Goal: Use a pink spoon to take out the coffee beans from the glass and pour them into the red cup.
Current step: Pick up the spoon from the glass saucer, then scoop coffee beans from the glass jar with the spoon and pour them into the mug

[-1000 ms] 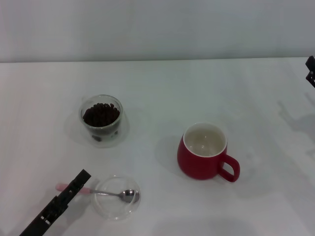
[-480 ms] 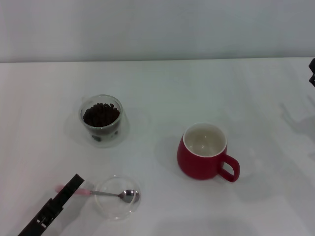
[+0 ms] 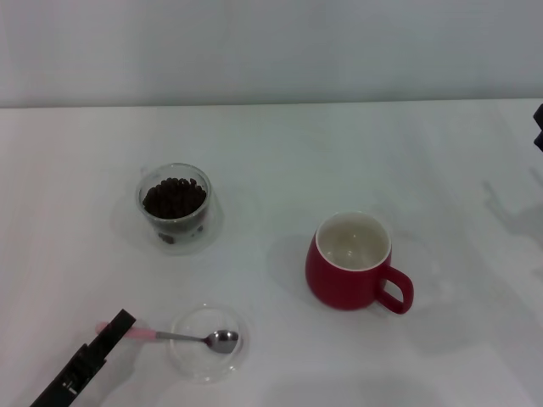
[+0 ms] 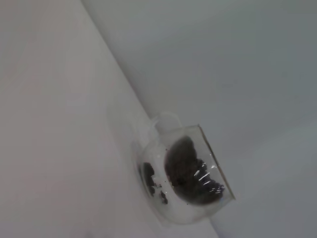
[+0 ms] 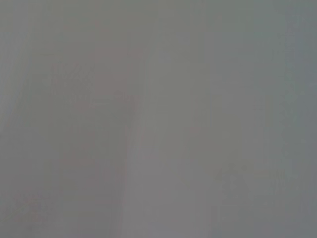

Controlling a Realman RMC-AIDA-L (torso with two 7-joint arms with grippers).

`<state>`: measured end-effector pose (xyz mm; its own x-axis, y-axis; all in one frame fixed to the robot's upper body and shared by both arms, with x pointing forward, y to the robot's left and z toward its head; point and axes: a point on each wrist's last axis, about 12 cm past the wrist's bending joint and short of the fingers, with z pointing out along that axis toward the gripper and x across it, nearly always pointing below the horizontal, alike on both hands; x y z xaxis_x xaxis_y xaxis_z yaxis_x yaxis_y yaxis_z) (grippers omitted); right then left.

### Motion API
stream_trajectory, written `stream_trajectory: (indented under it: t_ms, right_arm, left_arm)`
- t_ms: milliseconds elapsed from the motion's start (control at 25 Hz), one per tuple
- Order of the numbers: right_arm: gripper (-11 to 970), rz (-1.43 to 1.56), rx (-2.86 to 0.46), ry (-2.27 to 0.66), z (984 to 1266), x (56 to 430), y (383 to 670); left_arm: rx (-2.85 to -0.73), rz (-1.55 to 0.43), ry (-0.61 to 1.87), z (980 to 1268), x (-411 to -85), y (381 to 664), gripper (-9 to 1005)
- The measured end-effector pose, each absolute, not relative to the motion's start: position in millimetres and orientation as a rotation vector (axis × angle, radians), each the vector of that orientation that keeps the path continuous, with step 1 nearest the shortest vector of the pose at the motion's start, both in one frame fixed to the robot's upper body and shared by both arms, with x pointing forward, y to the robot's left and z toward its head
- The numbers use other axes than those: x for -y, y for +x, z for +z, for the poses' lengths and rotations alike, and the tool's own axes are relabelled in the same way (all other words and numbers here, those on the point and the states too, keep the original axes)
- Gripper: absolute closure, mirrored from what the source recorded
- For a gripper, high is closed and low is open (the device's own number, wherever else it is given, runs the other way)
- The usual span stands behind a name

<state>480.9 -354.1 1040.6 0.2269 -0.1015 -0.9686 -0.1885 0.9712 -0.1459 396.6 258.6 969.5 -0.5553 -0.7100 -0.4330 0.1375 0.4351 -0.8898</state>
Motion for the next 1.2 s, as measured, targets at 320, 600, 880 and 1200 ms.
stream_trajectory:
  t_ms: [320,600,880,1200]
  right_arm:
    - [84,0.059,-1.351,-0.251,1039.5,354.6,479.3]
    - [84,0.074,-1.355,-0.276,1038.8,349.7,481.6]
    - [84,0.093,-1.348,-0.295,1039.1,346.1,481.4]
    - [84,0.126,-1.340,-0.319,1038.5,340.1,478.9]
  left_arm:
    - [-1.812,-1.217,-0.476,971.4,-263.6,400.5,858]
    - [-1.696,-1.239,-0.330,991.0,-276.1,413.8,860]
    - [-1.594,-1.287,-0.232,1013.5,-290.3,430.9,860]
    - [-1.556,-1.243,-0.144,1051.3,-327.5,471.1,860]
